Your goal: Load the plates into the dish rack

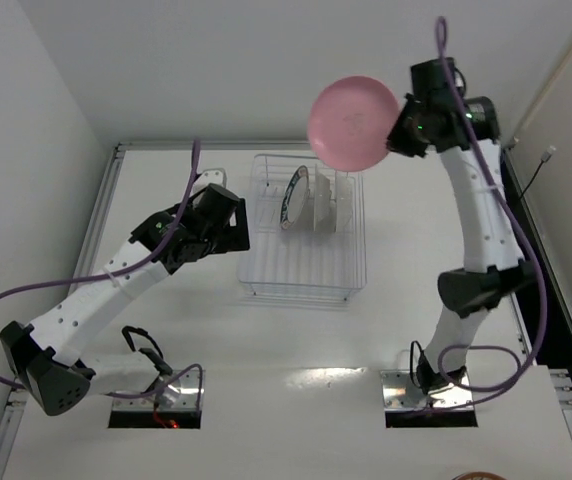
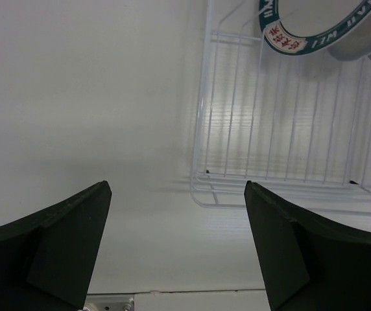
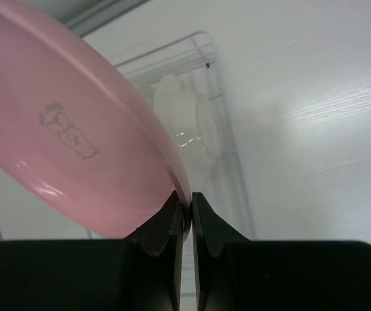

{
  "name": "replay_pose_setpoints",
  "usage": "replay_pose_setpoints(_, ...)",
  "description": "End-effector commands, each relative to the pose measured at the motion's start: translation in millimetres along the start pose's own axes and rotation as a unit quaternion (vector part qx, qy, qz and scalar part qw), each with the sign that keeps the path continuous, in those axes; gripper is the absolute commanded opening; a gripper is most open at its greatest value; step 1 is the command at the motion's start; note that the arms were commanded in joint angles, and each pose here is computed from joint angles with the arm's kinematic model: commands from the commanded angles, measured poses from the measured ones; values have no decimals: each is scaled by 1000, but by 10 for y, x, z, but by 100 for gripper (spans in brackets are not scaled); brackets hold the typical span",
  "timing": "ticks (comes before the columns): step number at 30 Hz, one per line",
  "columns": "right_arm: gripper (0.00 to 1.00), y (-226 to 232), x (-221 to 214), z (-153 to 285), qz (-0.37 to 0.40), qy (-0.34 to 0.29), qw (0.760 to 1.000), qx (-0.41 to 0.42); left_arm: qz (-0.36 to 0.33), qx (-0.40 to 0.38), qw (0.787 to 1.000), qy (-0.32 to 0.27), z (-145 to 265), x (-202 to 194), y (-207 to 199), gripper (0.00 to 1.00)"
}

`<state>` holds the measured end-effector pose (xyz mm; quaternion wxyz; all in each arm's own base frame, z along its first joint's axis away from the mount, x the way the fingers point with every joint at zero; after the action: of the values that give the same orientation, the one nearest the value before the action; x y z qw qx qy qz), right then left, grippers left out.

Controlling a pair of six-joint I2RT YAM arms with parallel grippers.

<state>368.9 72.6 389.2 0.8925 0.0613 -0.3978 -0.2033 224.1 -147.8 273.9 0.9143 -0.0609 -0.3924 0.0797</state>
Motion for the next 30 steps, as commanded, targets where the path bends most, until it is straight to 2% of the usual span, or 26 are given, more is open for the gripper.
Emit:
replay_pose_setpoints(1,0,243,-335,-222,24,67,997,-28,-4,17,998,-52,161,183,79,82)
replay_pose_setpoints(13,0,878,-957,-791,93,92,990,-55,-3,41,996,-80,373,120,382,82)
replay_pose_setpoints(19,0,935,-1099,-963,103,68,987,-102,10,11,997,-80,488,42,441,82)
replay_pose_setpoints(23,0,1047,-1374,-1115,115,65,983,-130,16,1,997,-75,510,-39,485,82)
replay_pose_setpoints(30,0,1154,-1379,-1148,85,0,984,-158,24,2,997,-75,661,-143,661,82)
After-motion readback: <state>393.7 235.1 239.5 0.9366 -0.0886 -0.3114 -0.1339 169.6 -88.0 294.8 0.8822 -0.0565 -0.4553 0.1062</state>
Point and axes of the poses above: each gripper's point midway between its finger pads, its own z axis back along the fingers, its own y axis along the line the jaws close on, x = y × z, the point moved 6 cm from there along z, back along the fingers, and after that the axes turned 4 degrees about z, right-handed, at the moved point
